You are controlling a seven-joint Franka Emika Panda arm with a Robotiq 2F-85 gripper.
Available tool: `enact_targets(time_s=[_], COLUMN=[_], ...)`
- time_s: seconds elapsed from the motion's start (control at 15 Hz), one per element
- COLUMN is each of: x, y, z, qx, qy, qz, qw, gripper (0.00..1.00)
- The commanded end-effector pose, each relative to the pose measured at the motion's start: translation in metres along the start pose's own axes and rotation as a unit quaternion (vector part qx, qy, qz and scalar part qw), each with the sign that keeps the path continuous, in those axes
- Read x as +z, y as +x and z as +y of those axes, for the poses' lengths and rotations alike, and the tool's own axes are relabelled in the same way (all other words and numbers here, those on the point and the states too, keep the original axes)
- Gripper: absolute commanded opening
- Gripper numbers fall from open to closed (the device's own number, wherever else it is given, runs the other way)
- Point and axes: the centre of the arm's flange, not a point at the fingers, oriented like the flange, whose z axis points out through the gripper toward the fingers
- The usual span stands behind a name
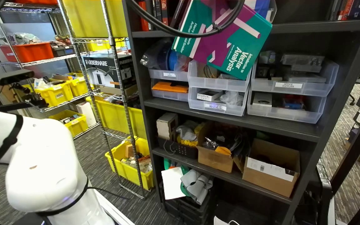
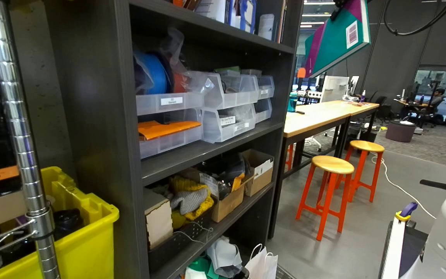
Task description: Move the green and purple book to the right side of the shelf.
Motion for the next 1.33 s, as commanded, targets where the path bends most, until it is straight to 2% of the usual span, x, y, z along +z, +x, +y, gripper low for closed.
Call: enact_targets(time_s=[0.0, 0.8, 1.27], x=[-0.017, -0.010, -0.048], y=[0.037, 0.137, 0.151], z=[0.002, -0.015, -0.034], qx=[-0.015, -0.079, -0.127], qy=[-0.003, 0.005, 0.008], qz=[0.012, 0.028, 0.051], qw=[0.9998, 0.9965, 0.9906], gripper=[0.06, 0.06, 0.06])
